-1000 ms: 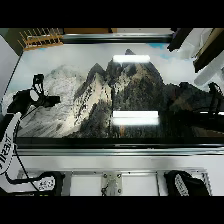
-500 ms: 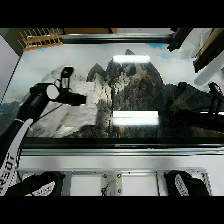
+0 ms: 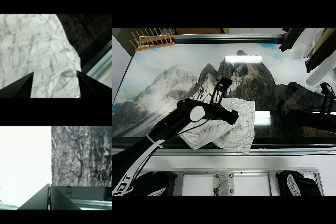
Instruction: Fold the clothes and pants, and hang the long-sleeved shirts on hangers.
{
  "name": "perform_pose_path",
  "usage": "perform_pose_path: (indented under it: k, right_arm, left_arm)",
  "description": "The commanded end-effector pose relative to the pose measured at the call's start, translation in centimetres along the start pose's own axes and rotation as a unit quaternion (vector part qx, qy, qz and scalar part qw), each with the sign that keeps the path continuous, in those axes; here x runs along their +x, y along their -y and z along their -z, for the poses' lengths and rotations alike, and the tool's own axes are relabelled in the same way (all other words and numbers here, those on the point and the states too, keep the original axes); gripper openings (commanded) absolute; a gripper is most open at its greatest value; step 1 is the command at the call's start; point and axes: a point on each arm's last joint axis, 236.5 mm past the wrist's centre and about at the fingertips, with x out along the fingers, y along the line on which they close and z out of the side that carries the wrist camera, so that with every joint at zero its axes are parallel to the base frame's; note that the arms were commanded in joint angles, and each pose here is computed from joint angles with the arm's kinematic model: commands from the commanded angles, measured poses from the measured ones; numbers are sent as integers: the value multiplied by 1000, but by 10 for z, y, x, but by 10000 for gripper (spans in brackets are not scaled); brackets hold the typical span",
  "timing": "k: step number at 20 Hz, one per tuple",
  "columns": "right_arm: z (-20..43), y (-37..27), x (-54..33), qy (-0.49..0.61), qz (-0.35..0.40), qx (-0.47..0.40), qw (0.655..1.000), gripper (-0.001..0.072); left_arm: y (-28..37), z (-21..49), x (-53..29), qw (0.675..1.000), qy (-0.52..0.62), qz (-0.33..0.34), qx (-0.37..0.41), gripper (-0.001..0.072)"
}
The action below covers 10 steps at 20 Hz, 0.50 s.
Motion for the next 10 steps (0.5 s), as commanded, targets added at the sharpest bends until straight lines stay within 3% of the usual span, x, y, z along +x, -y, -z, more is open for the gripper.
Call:
perform_pose_path:
  k: [1, 4, 10]
  right_arm:
    - [0, 0, 0, 0, 0, 0, 1000, 19]
    - [0, 0, 0, 0, 0, 0, 1000, 18]
    - [0, -1, 0, 0, -1, 0, 1000, 18]
  left_arm:
    - [-54, -30, -31, 995, 49, -31, -77, 573]
    - [-154, -32, -79, 978, 67, -99, -169, 573]
    - [-330, 65, -128, 905, -4, -183, -383, 573]
